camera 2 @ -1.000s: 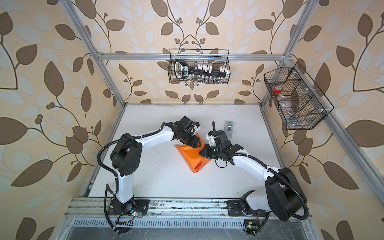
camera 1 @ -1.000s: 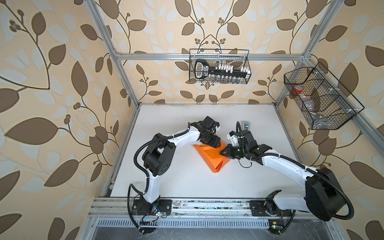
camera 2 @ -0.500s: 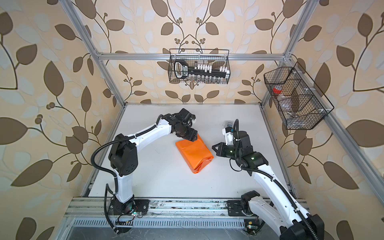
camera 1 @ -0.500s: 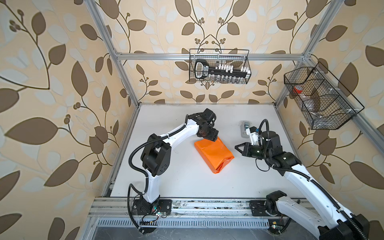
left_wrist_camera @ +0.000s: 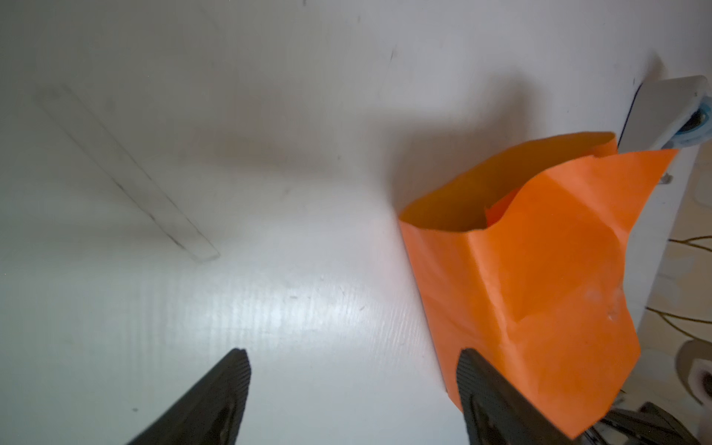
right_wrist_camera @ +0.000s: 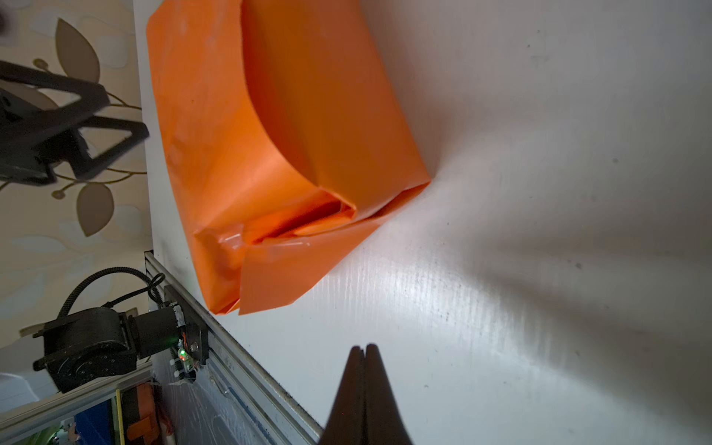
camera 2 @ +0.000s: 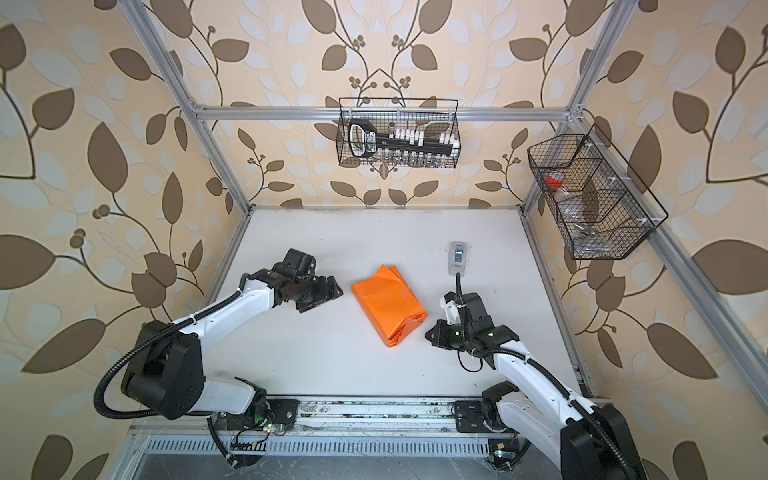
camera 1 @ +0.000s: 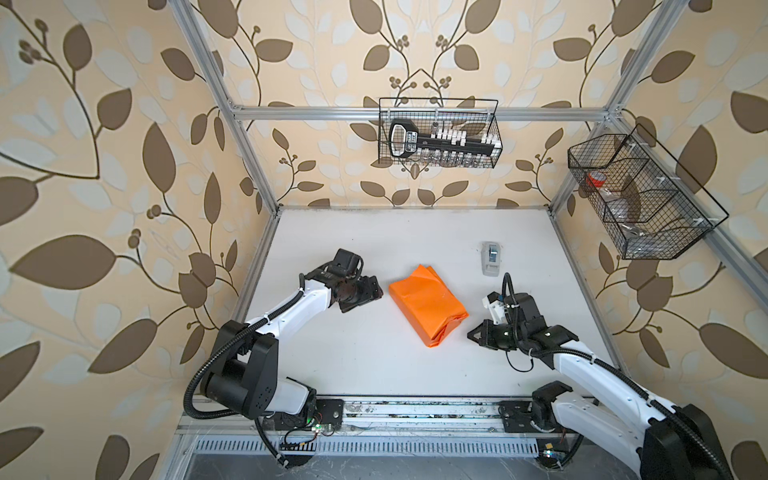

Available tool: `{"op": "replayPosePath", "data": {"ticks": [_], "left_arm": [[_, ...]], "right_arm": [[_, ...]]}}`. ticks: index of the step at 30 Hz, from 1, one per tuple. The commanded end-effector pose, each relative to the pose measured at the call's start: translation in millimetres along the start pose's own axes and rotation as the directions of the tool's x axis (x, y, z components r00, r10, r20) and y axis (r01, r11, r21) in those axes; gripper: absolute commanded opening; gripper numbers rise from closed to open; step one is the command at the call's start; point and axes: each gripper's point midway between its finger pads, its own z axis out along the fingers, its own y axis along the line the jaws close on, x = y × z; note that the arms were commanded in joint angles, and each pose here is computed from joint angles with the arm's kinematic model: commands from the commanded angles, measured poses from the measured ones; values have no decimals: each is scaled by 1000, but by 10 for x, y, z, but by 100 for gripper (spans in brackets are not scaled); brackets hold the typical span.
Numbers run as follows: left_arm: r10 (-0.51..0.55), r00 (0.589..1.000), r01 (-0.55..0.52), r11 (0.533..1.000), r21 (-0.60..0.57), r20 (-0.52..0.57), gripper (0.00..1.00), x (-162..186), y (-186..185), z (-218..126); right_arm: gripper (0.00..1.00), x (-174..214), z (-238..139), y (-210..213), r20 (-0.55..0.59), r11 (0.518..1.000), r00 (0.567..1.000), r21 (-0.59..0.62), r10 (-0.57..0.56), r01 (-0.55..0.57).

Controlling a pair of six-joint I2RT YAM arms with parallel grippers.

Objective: Wrap the gift box in paper

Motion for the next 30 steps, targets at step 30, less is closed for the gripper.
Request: {"op": "replayPosePath", "data": {"ticks": [30], "left_arm": [[513,823,-226,689,688,-243,86,-295,-1345,518]], "right_arm": [[0,-77,224,253,-52,993,997,-106,-53,47]]}}
